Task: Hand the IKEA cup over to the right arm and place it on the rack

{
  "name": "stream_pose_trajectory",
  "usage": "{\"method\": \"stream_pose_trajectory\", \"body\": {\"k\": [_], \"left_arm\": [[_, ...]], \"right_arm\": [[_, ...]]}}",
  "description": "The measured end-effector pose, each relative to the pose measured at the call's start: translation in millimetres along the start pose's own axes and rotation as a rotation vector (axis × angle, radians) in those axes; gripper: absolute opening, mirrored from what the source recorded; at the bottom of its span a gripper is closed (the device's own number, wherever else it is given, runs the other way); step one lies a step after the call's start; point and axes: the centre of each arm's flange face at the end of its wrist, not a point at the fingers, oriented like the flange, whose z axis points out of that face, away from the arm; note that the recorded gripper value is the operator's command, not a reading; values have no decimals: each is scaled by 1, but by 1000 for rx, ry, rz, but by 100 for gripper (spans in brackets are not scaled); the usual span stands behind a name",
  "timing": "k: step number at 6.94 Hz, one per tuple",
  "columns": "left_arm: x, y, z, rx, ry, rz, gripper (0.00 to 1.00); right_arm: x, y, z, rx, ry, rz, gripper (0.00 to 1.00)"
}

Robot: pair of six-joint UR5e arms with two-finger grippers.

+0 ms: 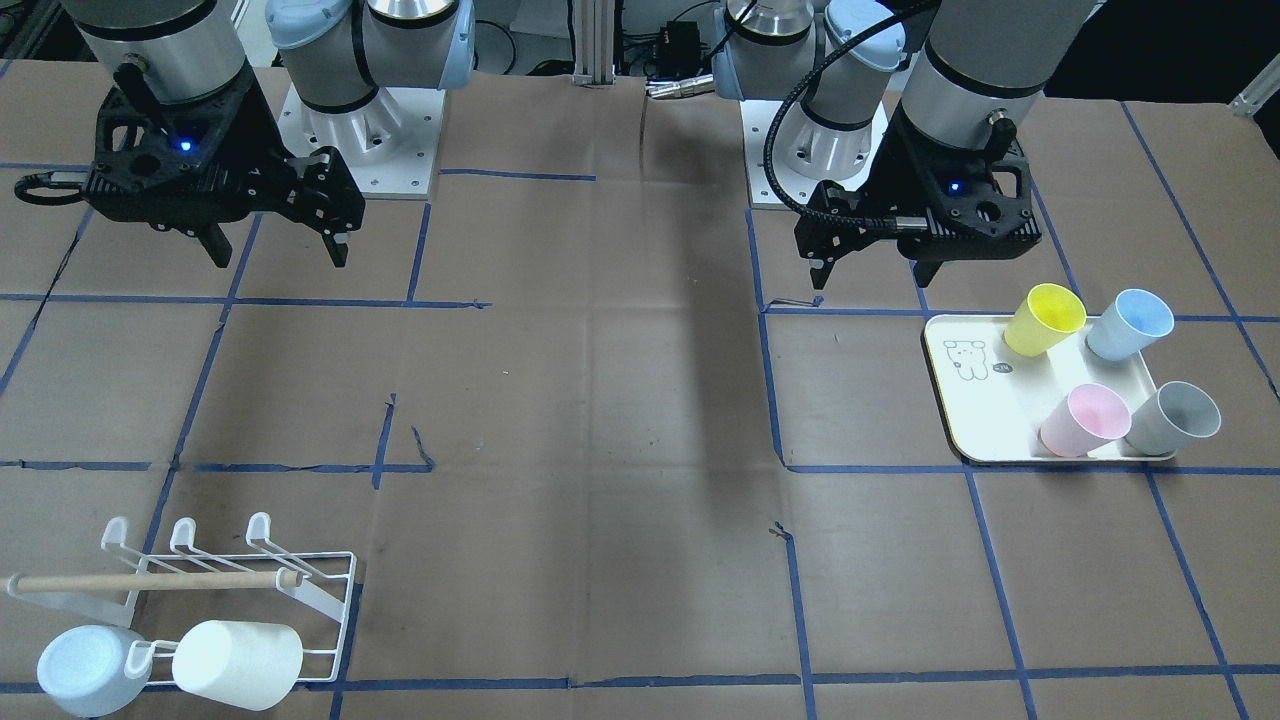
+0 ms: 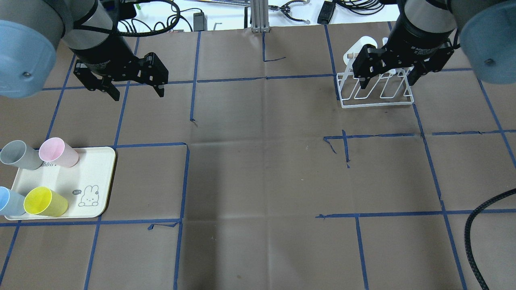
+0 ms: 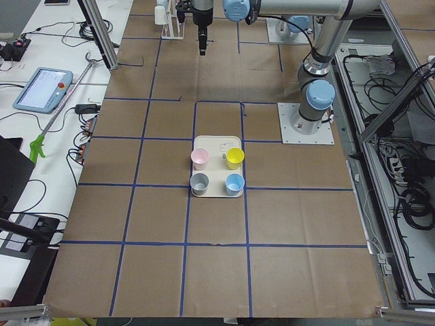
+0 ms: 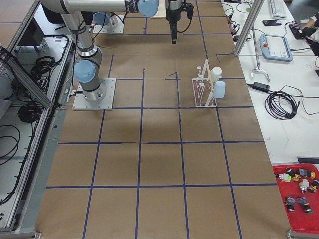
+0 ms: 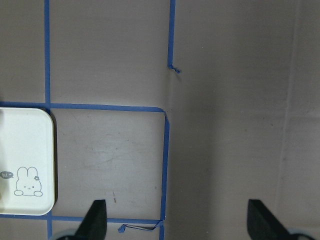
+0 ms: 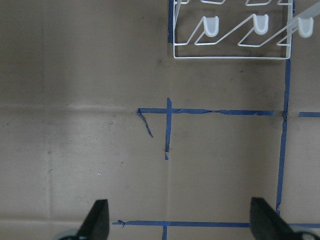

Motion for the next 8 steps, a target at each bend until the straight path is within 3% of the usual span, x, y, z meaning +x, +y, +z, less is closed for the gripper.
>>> {"method": "stream_pose_trajectory", "body": {"k": [8], "left_arm": [[0,0,1,-3,0,0,100]], "right_arm": [[-8,-5,-6,14,-38,0,100]]}}
